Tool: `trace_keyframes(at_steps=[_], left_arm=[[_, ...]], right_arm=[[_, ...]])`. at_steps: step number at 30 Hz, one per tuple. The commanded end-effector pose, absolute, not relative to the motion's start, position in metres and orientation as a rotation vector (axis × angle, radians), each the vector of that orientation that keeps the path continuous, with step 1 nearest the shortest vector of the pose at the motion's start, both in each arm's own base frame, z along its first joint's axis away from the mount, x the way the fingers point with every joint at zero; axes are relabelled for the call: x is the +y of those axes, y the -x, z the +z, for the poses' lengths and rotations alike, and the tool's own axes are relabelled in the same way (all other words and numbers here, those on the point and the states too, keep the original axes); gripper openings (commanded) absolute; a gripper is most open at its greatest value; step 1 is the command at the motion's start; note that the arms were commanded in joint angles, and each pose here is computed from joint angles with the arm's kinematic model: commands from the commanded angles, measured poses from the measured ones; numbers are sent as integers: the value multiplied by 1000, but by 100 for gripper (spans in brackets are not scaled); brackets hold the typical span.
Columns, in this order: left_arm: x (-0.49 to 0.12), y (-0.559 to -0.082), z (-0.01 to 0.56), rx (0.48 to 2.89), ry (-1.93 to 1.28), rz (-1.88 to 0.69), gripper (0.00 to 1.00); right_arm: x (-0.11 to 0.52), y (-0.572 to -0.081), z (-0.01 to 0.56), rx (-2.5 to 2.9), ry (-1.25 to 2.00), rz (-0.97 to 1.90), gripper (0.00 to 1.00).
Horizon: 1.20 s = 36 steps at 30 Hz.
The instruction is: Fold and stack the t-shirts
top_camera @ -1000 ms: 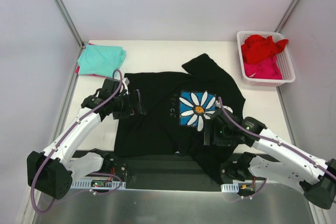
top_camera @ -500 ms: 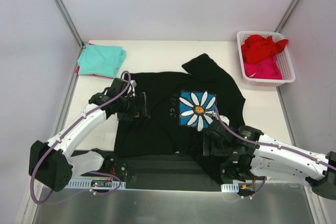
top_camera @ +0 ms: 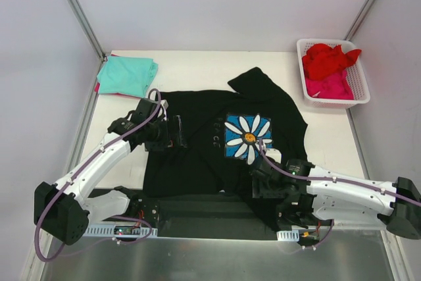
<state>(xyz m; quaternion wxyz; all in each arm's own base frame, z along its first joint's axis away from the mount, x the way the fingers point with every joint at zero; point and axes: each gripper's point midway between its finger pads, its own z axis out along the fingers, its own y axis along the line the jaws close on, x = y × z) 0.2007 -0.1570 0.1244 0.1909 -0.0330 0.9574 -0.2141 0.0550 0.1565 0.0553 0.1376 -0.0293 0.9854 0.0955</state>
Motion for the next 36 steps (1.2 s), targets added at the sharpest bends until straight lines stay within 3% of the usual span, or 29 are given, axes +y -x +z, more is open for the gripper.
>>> trace_keyframes(at_steps=[1,14,17,18,21,25,28,36], left_arm=[[-155,-197,134,2656,95,-604,99],[-156,-194,142,2641,93,-623,99],[-156,-194,142,2641,93,-624,99],[-156,-194,142,2640,93,-625,99],[-156,-194,143,2637,93,-624,99],[-156,-194,144,2635,91,-624,99],[-156,-194,144,2635,91,-625,99],[-158,-195,144,2636,92,-625,99]], right_arm=[[166,-63,60,2819,95,282,60],[144,-73,66,2774,138,61,59],[149,-71,62,2783,146,94,45],[151,-70,61,2788,147,106,33],[154,-66,57,2809,145,121,21],[155,-63,57,2816,163,113,20],[155,-61,60,2820,172,124,12],[190,-27,75,2852,262,331,9]])
